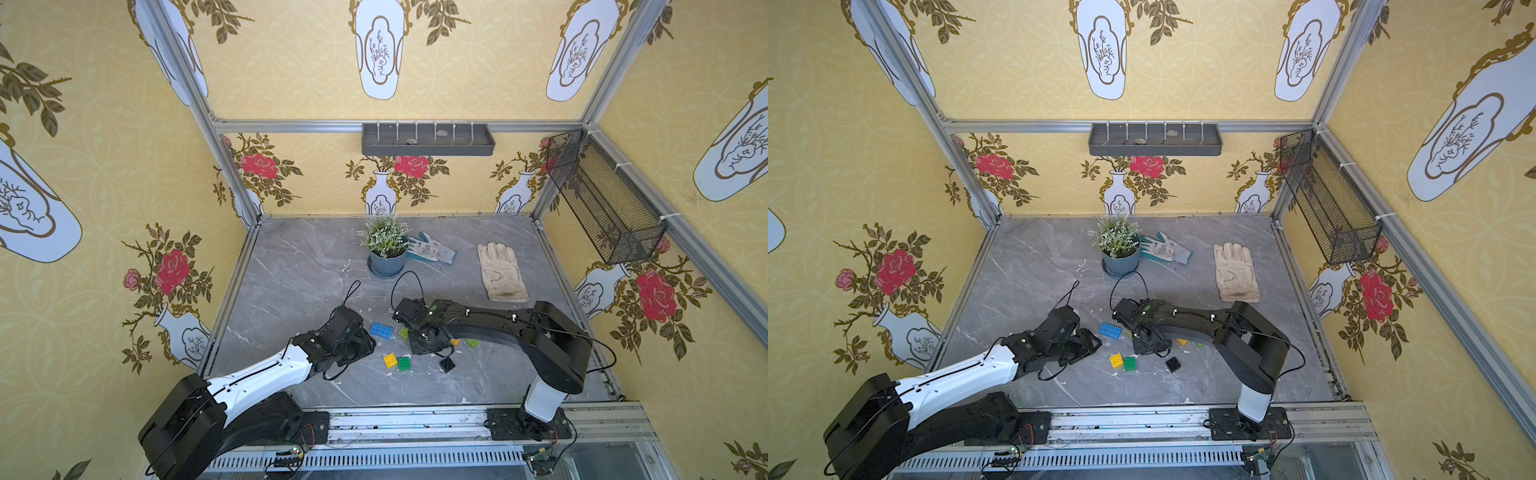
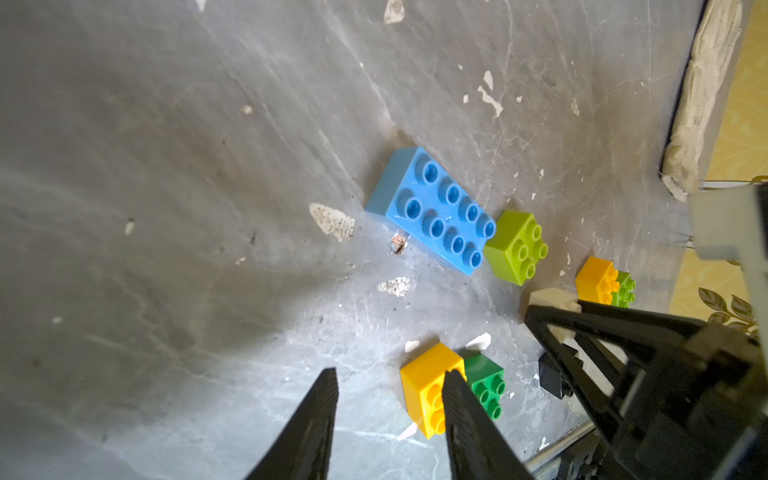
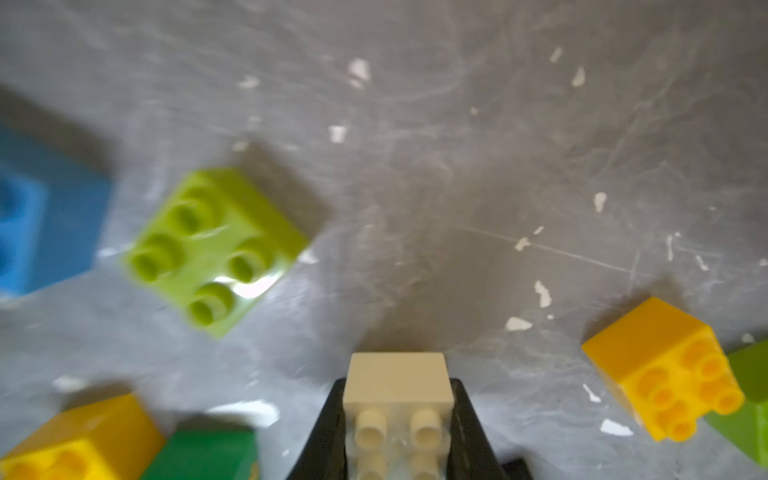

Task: Assemble the number 4 with lego
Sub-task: Pick up the lego brick from the center of the board, then assemble the lego brick with the lego brick.

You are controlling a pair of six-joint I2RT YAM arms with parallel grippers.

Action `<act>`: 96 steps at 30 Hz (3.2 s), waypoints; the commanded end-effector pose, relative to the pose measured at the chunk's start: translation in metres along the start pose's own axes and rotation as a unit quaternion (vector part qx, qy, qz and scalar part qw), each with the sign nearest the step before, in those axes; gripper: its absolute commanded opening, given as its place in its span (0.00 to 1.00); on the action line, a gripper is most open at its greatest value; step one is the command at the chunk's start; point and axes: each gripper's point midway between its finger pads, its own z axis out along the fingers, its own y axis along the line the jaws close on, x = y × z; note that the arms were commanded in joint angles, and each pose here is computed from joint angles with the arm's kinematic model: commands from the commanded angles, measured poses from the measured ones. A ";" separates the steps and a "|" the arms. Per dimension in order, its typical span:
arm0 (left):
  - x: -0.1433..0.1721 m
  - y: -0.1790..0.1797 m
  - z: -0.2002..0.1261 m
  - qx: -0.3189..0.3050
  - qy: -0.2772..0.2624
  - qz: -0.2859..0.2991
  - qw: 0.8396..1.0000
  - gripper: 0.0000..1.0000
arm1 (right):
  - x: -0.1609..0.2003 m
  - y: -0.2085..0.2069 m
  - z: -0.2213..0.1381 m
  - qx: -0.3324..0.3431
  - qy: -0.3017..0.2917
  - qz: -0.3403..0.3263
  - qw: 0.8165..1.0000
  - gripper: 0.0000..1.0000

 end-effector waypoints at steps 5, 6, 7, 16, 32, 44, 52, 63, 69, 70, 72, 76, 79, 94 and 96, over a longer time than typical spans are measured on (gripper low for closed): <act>0.001 0.016 0.004 -0.025 -0.008 -0.037 0.999 0.45 | 0.000 0.033 -0.030 -0.009 0.000 0.026 1.000 0.20; 0.001 0.016 0.005 -0.025 -0.008 -0.039 0.999 0.45 | 0.001 0.038 -0.032 -0.008 0.003 0.028 1.000 0.20; 0.001 0.015 0.005 -0.024 -0.007 -0.038 0.999 0.45 | 0.002 0.041 -0.033 -0.008 0.005 0.031 0.999 0.20; 0.001 0.018 0.005 -0.022 -0.011 -0.037 0.999 0.45 | 0.019 0.055 -0.031 0.009 0.020 0.023 1.000 0.15; 0.002 0.031 0.009 -0.032 -0.023 -0.064 0.997 0.47 | 0.024 0.058 -0.021 0.001 0.002 0.016 1.000 0.13; 0.004 0.030 0.014 -0.034 -0.015 -0.064 0.997 0.47 | 0.022 0.060 -0.022 -0.008 -0.011 0.012 1.000 0.12; 0.005 0.032 0.014 -0.033 -0.013 -0.066 0.997 0.47 | 0.026 0.064 -0.016 -0.009 0.000 0.013 1.000 0.12; 0.007 0.037 0.013 -0.035 -0.015 -0.069 0.997 0.47 | 0.031 0.065 -0.008 -0.010 0.007 0.020 1.000 0.12; 0.007 0.038 0.013 -0.035 -0.016 -0.072 0.997 0.47 | 0.033 0.066 -0.013 -0.011 0.000 0.023 1.000 0.12; 0.007 0.039 0.013 -0.037 -0.016 -0.072 0.997 0.47 | 0.033 0.065 -0.014 -0.010 -0.002 0.024 1.000 0.12; 0.008 0.039 0.014 -0.037 -0.015 -0.072 0.997 0.47 | 0.029 0.064 -0.018 -0.007 -0.010 0.027 1.000 0.12; 0.008 0.038 0.014 -0.037 -0.014 -0.071 0.997 0.47 | 0.027 0.060 -0.023 -0.004 -0.019 0.032 0.999 0.13; 0.008 0.039 0.014 -0.038 -0.013 -0.071 0.997 0.47 | 0.027 0.060 -0.023 -0.003 -0.019 0.031 0.999 0.13; 0.008 0.037 0.016 -0.037 -0.010 -0.069 0.997 0.47 | 0.035 0.057 -0.007 0.003 -0.003 0.039 0.999 0.13; 0.009 0.037 0.015 -0.038 -0.009 -0.068 0.997 0.47 | 0.036 0.058 -0.008 -0.001 -0.003 0.040 0.999 0.13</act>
